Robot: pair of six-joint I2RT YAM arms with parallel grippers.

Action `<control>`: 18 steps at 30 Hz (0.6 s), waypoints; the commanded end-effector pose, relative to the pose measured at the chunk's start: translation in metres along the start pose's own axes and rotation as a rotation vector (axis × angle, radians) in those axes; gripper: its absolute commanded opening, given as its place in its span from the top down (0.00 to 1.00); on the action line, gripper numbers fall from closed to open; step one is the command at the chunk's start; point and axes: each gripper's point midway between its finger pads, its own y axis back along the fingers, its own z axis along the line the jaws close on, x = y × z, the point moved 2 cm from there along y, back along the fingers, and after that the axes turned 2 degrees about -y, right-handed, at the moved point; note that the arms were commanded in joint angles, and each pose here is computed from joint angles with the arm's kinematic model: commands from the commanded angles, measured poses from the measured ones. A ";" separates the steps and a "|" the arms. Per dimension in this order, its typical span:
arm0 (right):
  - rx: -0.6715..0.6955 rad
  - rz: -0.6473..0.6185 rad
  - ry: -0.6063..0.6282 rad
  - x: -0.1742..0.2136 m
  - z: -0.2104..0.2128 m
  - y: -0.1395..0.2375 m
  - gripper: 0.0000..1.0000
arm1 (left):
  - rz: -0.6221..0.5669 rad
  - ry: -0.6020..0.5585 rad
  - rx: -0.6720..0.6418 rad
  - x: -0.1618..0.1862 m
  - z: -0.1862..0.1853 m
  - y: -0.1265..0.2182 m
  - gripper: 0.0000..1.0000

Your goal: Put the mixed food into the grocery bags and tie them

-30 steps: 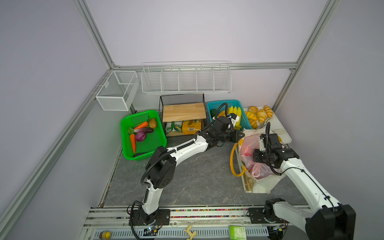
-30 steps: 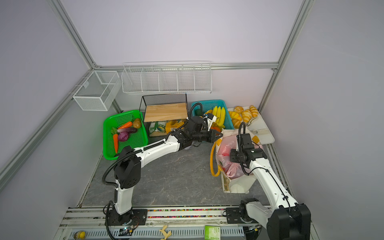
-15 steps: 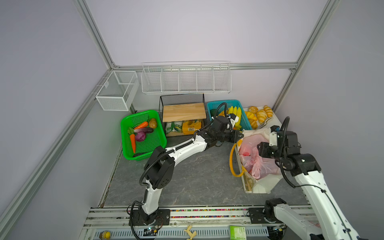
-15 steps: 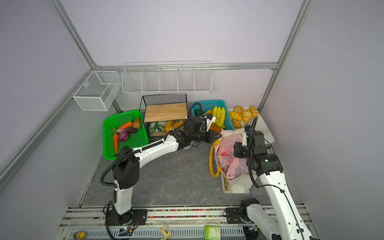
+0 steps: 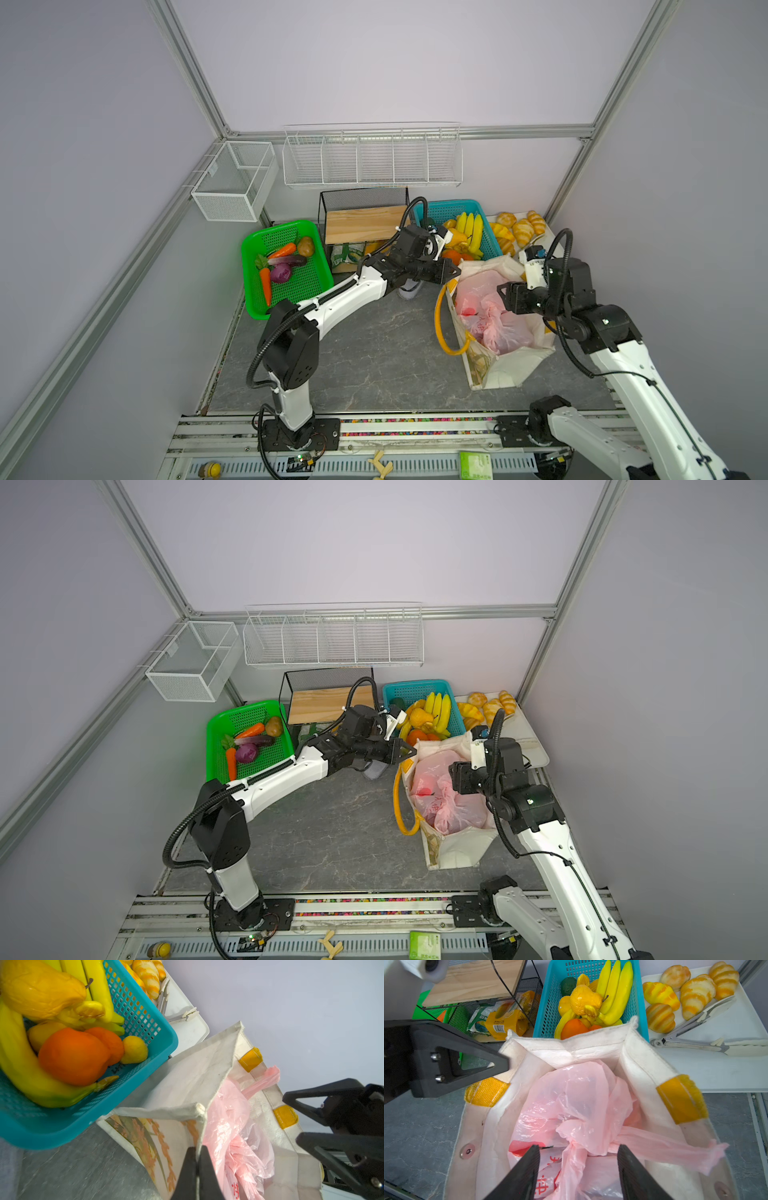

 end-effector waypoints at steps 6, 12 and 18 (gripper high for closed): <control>-0.213 -0.076 0.100 -0.021 0.043 0.008 0.35 | -0.065 -0.005 -0.049 0.000 0.013 0.058 1.00; -0.320 -0.061 0.227 -0.019 0.085 -0.001 0.31 | -0.127 0.038 -0.138 0.003 0.042 0.099 1.00; -0.302 -0.013 0.317 -0.016 0.120 -0.038 0.31 | -0.164 0.055 -0.182 0.006 0.057 0.122 1.00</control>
